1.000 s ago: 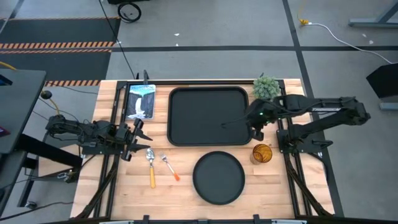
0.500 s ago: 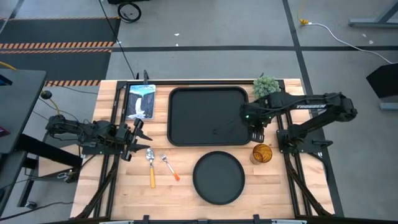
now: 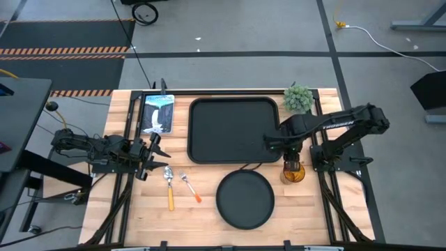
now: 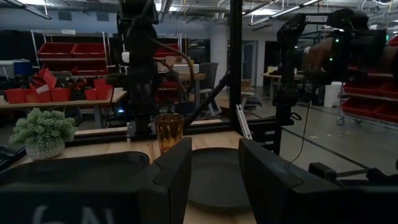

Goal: Pick and place plate/cup/fork/spoon on tray
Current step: Put the brown cup on the black tray

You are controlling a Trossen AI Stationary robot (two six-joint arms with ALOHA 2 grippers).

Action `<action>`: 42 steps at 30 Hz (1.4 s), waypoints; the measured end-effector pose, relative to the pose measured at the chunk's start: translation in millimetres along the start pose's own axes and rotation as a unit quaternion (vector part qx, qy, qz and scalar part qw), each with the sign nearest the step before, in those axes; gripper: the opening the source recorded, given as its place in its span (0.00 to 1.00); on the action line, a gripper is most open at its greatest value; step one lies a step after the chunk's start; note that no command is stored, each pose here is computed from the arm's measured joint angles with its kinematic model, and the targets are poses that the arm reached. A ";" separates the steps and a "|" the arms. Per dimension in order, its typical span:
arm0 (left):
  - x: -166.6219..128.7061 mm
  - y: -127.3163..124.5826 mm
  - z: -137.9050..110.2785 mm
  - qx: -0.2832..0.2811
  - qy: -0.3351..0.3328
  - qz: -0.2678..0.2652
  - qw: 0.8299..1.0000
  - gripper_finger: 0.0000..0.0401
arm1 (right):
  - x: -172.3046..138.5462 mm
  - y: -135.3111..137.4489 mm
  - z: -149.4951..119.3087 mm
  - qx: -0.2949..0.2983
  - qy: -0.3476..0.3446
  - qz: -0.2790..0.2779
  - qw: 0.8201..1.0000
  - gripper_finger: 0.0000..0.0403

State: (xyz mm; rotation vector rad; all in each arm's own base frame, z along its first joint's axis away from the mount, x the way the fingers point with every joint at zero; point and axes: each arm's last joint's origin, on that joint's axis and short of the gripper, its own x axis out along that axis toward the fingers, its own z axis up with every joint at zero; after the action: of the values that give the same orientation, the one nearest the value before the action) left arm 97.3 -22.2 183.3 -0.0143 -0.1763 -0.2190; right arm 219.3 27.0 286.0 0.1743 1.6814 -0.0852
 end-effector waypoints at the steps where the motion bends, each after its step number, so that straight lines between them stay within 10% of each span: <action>1: 0.0 0.0 0.0 0.000 0.000 0.000 1.000 0.35 | 0.3 2.2 -1.0 0.001 0.003 -0.002 1.000 0.33; 42: 0.0 0.0 -0.1 0.000 0.000 0.000 1.000 0.35 | 65.0 24.6 -14.6 -0.009 0.016 -0.064 0.998 0.37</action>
State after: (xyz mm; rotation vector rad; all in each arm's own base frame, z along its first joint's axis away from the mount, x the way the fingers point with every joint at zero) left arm 97.3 -22.3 183.2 -0.0146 -0.1760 -0.2196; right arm 201.8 57.8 224.3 0.0553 1.7231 -0.1641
